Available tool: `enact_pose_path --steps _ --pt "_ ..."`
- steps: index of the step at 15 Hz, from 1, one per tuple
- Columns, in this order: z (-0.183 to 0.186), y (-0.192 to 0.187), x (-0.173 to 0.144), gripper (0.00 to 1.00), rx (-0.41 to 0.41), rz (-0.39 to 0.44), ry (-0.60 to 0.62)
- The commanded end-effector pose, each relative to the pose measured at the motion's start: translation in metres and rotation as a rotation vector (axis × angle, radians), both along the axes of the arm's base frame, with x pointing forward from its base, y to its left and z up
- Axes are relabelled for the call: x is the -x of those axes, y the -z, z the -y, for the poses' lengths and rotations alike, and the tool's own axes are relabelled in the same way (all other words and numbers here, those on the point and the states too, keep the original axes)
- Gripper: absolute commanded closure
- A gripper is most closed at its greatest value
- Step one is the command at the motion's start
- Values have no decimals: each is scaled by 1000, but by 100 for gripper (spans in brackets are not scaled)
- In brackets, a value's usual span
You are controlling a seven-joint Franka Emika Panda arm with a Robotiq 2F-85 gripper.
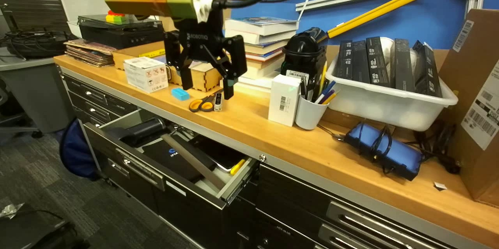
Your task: Pick up the blue object from the counter and put it in the open drawer and close it
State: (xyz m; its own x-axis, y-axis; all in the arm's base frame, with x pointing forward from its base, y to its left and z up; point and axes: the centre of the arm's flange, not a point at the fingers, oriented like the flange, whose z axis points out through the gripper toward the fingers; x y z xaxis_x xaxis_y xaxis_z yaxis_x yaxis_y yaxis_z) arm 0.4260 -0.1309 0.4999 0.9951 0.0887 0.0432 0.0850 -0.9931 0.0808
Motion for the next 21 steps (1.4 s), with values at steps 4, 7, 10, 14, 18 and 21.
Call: enact_pose_path --steps 4,7,10,14,18,21 --pt "-149 59 -99 0 -5 -109 -100" --pt "-206 82 -127 0 -56 -100 -54" --pt "-237 95 -152 0 -78 -65 6" --pt "-261 111 -179 0 -69 -61 50" --pt "-284 125 -196 0 -68 -78 58" --pt "-295 132 -202 0 -51 -57 78"
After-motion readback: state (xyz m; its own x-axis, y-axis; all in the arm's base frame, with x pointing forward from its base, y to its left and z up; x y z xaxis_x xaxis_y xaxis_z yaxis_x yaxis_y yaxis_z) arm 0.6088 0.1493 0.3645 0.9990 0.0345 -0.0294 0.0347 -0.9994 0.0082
